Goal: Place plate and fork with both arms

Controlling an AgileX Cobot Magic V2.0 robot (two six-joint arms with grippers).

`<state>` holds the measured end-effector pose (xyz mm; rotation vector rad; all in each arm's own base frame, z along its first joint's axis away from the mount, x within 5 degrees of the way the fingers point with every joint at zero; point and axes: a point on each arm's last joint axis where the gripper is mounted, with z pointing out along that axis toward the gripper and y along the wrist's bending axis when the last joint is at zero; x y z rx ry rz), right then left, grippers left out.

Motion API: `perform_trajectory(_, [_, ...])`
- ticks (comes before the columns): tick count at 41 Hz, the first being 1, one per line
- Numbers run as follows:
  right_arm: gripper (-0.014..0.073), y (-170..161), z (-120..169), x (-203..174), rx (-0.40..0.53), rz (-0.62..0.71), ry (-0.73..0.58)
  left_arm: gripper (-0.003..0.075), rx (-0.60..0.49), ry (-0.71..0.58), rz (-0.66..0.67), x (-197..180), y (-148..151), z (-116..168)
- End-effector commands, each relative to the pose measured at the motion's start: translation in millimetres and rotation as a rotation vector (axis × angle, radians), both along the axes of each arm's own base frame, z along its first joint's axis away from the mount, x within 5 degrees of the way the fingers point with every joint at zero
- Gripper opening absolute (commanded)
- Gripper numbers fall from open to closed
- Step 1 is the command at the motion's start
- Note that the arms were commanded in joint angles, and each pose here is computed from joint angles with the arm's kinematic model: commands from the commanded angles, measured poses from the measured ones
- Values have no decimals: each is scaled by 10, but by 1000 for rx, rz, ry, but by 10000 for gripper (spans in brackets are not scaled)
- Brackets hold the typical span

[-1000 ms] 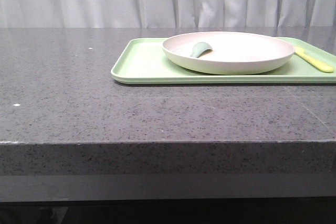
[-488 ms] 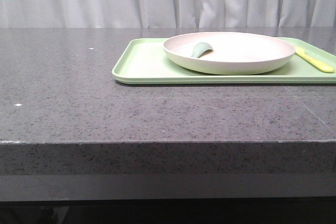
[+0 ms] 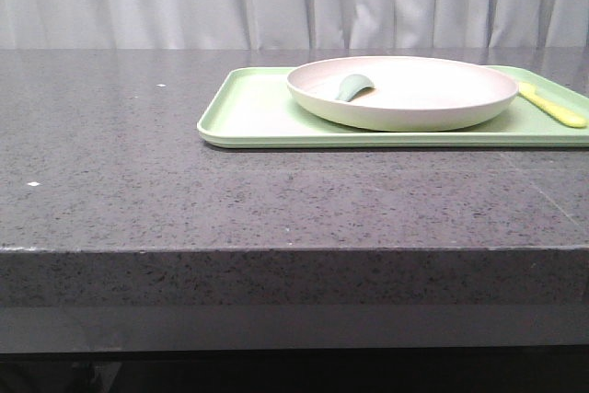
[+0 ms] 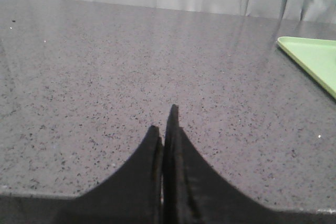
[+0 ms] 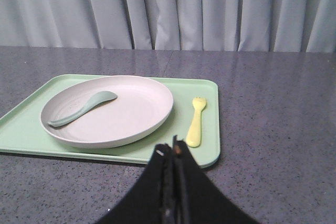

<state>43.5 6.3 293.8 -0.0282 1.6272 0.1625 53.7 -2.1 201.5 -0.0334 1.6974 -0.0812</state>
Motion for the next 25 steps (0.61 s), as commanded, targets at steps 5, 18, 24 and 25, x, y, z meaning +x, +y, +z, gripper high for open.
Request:
perform_trajectory(5, [-119, -8, 146, -2, -6, -10, -100, -18, -16, -139, 6, 8, 4, 27])
perform_trajectory(18, [-119, -8, 146, -2, -6, -10, -100, -18, -16, -140, 6, 9, 4, 21])
perform_trajectory(24, [-119, -8, 146, -2, -6, -10, -100, -18, -16, -140, 6, 9, 4, 21])
perform_trajectory(25, [-119, -8, 146, -2, -6, -10, -100, -18, -16, -140, 6, 9, 4, 21])
